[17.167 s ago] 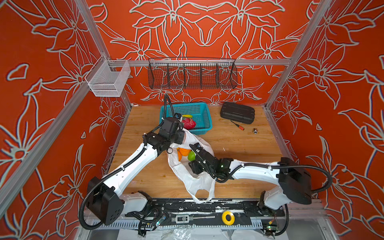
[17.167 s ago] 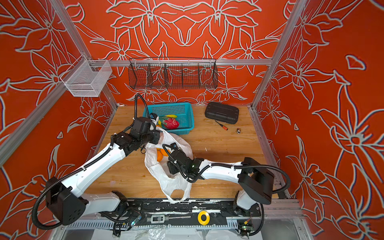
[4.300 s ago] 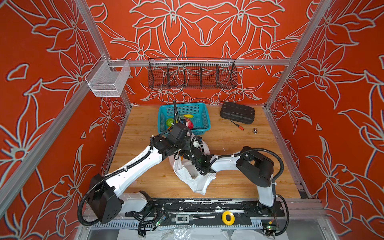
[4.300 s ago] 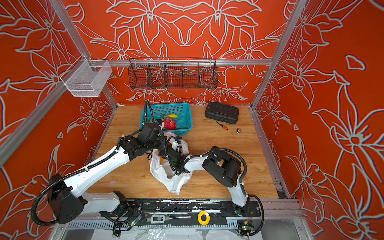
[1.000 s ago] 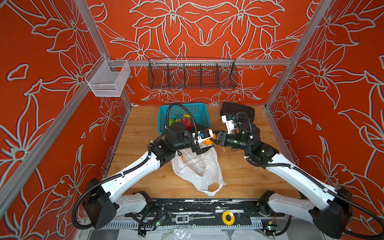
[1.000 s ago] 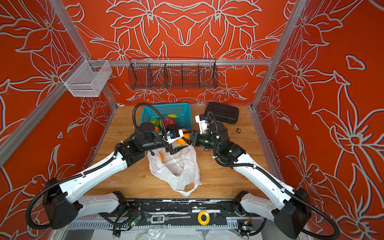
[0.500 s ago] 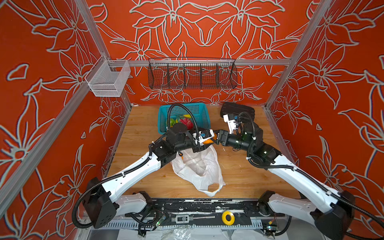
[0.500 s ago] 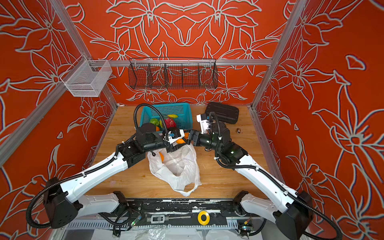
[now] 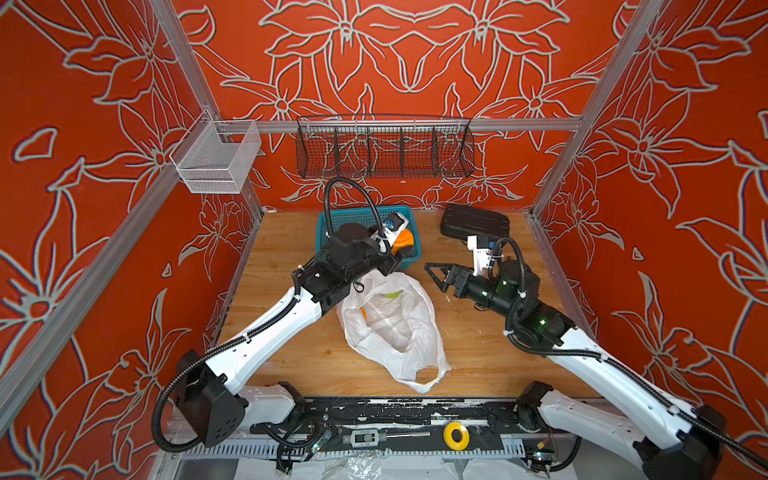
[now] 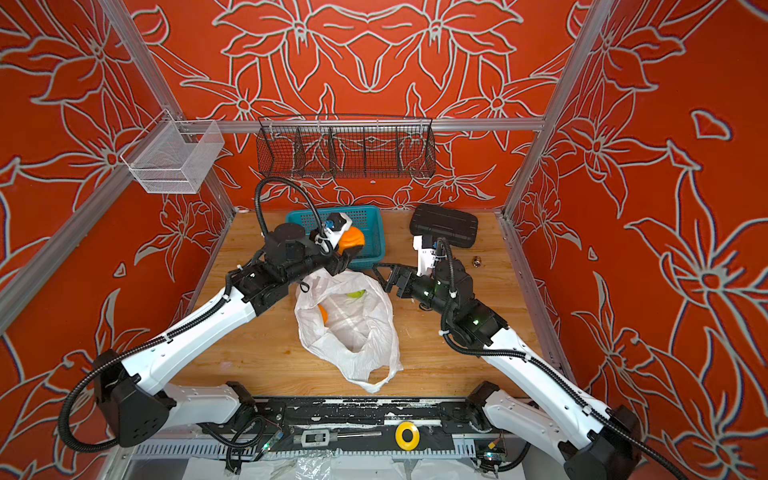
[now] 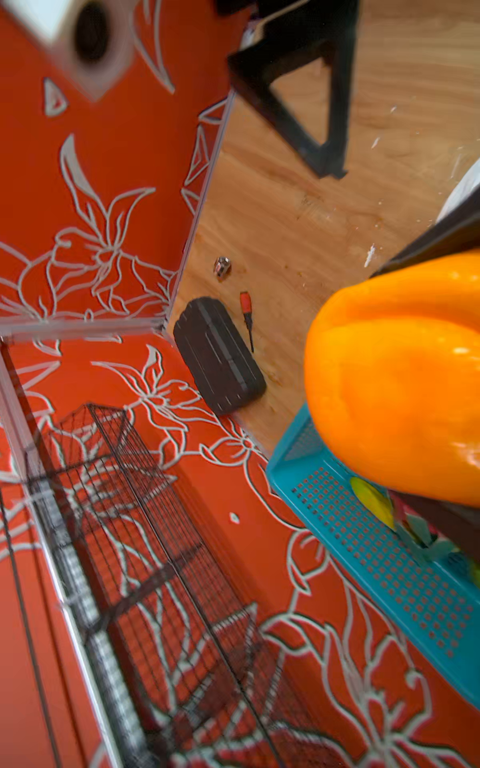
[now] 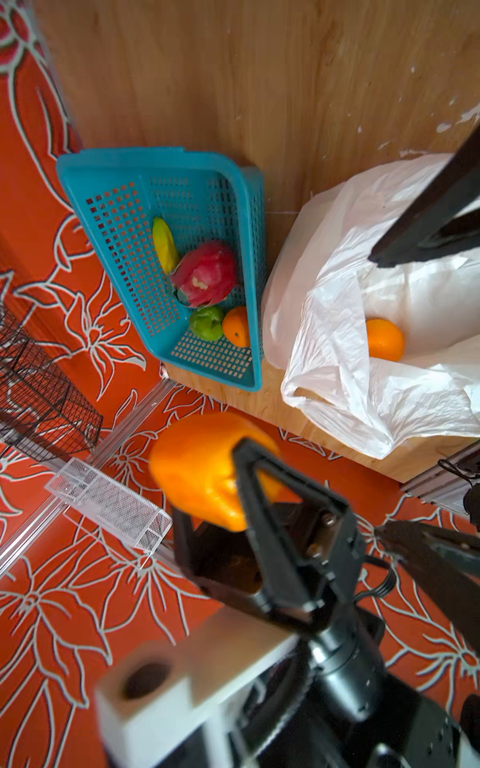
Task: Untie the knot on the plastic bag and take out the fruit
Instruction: 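Carry orange to basket with left gripper while right gripper withdraws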
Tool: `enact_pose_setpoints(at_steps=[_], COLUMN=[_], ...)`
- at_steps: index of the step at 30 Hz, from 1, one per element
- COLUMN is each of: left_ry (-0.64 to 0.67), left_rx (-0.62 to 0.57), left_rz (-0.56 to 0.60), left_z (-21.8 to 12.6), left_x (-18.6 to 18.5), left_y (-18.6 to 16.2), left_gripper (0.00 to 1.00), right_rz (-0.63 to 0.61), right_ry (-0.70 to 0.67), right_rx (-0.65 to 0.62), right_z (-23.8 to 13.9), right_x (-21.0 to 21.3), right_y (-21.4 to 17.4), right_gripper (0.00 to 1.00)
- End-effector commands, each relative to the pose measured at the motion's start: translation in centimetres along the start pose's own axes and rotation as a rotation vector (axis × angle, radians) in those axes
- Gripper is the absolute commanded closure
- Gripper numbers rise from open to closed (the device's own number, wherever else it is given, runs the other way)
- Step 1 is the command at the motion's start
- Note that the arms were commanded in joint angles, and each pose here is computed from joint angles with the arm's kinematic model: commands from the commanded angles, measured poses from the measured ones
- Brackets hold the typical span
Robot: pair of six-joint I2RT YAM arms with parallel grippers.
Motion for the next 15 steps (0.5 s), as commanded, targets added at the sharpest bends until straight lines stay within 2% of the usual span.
enact_pose_setpoints(at_steps=[1, 6, 9, 12, 15], left_ry=[0.107, 0.204, 0.220, 0.217, 0.224], left_rx=[0.140, 0.236, 0.266, 0.285, 0.302], left_rz=[-0.180, -0.416, -0.519, -0.579, -0.587], left_z=[0.8, 0.9, 0.5, 0.2, 0.1], left_x=[2.8, 5.7, 6.6, 7.3, 7.7], left_y=[-2.7, -5.6, -7.2, -8.2, -8.9], left_gripper=[0.55, 0.55, 0.56, 0.56, 0.56], right_rz=[-0.014, -0.069, -0.109, -0.110, -0.070], right_ry=[0.012, 0.011, -0.008, -0.017, -0.003], right_rx=[0.020, 0.147, 0.192, 0.300, 0.436], right_z=[2.0, 7.0, 10.1, 13.2, 15.5], right_x=[-0.7, -1.1, -1.6, -2.5, -3.6], right_y=[-0.3, -1.4, -1.6, -3.4, -6.5], right_gripper=[0.03, 0.04, 0.04, 0.05, 0.11])
Point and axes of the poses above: each gripper's point midway between its finger pads, its own z axis out along the fingers, its own x axis along the line the jaws close on, y = z × x, the point moved 1 cm from there along -z, back along the fingers, and after that the axes turned 9 degrees about z, right-handed, at the moved point
